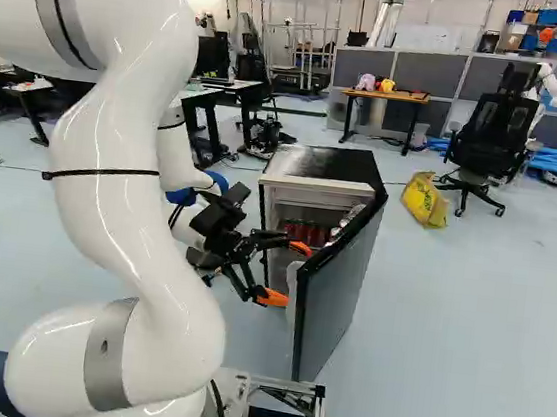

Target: Grab a drink from the fridge

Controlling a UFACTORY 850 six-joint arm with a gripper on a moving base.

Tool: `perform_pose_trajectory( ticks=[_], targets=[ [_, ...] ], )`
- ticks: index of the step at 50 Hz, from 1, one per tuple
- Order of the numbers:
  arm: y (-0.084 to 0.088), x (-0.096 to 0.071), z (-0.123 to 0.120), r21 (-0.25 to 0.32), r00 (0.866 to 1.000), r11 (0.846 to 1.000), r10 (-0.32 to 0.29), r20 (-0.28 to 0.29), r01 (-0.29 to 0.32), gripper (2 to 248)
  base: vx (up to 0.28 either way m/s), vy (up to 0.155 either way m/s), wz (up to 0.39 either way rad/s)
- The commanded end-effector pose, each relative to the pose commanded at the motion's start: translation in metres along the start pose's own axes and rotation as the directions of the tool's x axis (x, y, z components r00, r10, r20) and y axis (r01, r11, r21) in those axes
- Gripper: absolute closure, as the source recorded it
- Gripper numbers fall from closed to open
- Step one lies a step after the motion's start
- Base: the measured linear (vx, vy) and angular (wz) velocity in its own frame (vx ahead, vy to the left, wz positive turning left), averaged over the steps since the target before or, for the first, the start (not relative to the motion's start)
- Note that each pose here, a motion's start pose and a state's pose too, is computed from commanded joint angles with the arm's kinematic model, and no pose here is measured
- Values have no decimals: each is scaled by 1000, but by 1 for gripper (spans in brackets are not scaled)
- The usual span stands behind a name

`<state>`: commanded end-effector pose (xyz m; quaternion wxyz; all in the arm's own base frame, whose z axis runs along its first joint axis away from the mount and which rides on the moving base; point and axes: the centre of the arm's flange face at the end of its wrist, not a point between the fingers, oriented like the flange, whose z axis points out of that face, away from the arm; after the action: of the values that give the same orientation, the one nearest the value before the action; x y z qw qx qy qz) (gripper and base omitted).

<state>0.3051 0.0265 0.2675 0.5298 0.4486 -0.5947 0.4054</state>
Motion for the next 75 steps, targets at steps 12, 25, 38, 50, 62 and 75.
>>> perform_pose_trajectory(
  ticks=[12,25,38,50,62,75],
  targets=[
    [-17,5,12,-74,999,997,38,26,-36,3,0,0,0],
    [-35,10,27,-156,995,985,84,58,-75,3,0,0,0],
    [-52,15,43,-235,987,966,135,84,-112,3,0,0,0],
    [-70,22,62,-299,980,943,180,88,-146,3,0,0,0],
    [-87,29,81,-360,971,916,224,84,-180,3,0,0,0],
    [-104,36,103,-428,959,878,273,81,-214,3,0,0,0]
  ],
)
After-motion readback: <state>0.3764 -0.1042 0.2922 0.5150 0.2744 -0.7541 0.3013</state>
